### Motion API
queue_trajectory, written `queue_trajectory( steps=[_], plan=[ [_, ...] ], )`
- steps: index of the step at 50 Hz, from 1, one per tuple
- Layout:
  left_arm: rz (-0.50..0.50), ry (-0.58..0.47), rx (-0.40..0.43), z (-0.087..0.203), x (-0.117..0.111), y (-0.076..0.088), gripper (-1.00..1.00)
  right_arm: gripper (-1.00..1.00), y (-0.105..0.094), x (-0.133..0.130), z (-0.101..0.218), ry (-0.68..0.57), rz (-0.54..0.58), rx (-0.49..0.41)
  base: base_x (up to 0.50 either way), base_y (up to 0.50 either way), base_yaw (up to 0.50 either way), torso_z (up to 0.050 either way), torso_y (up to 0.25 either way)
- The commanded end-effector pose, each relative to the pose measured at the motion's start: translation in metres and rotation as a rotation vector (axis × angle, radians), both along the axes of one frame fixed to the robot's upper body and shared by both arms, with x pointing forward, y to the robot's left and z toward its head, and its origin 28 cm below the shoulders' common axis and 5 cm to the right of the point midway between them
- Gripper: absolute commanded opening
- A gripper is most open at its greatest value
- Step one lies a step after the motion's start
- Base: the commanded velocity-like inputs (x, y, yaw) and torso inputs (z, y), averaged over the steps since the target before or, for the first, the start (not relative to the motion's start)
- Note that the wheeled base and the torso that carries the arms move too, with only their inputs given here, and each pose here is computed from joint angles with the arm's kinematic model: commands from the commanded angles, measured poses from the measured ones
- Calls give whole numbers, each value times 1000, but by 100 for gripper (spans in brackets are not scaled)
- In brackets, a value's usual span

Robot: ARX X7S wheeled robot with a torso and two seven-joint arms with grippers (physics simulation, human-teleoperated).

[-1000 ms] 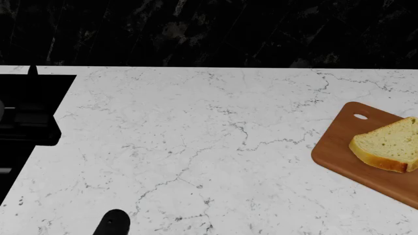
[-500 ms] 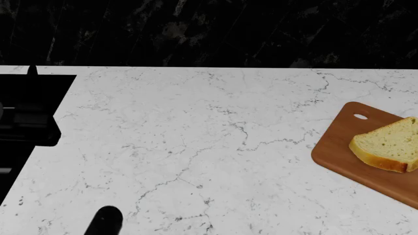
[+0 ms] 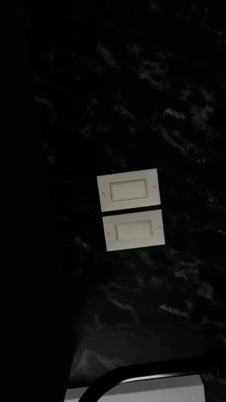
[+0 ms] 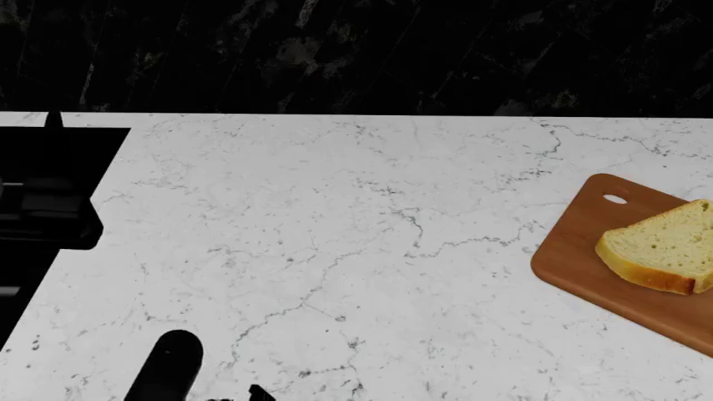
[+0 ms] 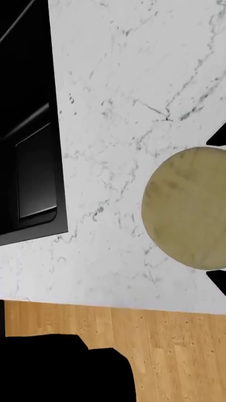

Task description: Pick up the wedge of cheese and place it on the slice of bread to prepare a simple cheese on bread dish.

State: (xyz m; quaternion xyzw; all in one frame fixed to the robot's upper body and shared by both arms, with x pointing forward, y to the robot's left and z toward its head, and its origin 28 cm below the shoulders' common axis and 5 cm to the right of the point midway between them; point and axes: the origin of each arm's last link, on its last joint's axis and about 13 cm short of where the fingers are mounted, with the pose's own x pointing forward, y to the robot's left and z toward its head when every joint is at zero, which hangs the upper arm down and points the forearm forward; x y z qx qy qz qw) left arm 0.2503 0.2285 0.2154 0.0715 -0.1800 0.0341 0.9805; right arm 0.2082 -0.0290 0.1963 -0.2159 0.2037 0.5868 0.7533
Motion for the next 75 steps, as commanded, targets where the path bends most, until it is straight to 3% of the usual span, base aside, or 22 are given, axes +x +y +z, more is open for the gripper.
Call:
queue_trajectory(
  steps=[1,16,25,48,69,75],
  plan=[
    [-3,1,2,-1,0,0,100,-100,-5,-13,16,-64,-18,0,0,0,0,0,0],
    [22,45,32,-2,2,0,100,-100,-27,-19,31,-114,-133,-13,0,0,0,0,0],
    [-2,17,9,-1,1,0,100,-100,-41,-17,45,-147,-230,-23,0,0,0,0,0],
    [0,13,5,-1,1,0,100,-100,-76,3,71,-218,-459,-44,0,0,0,0,0],
    [6,10,5,-1,1,0,100,-100,-106,11,98,-292,-643,12,0,0,0,0,0],
    [6,10,5,-1,1,0,100,-100,-106,11,98,-292,-643,12,0,0,0,0,0]
  ],
)
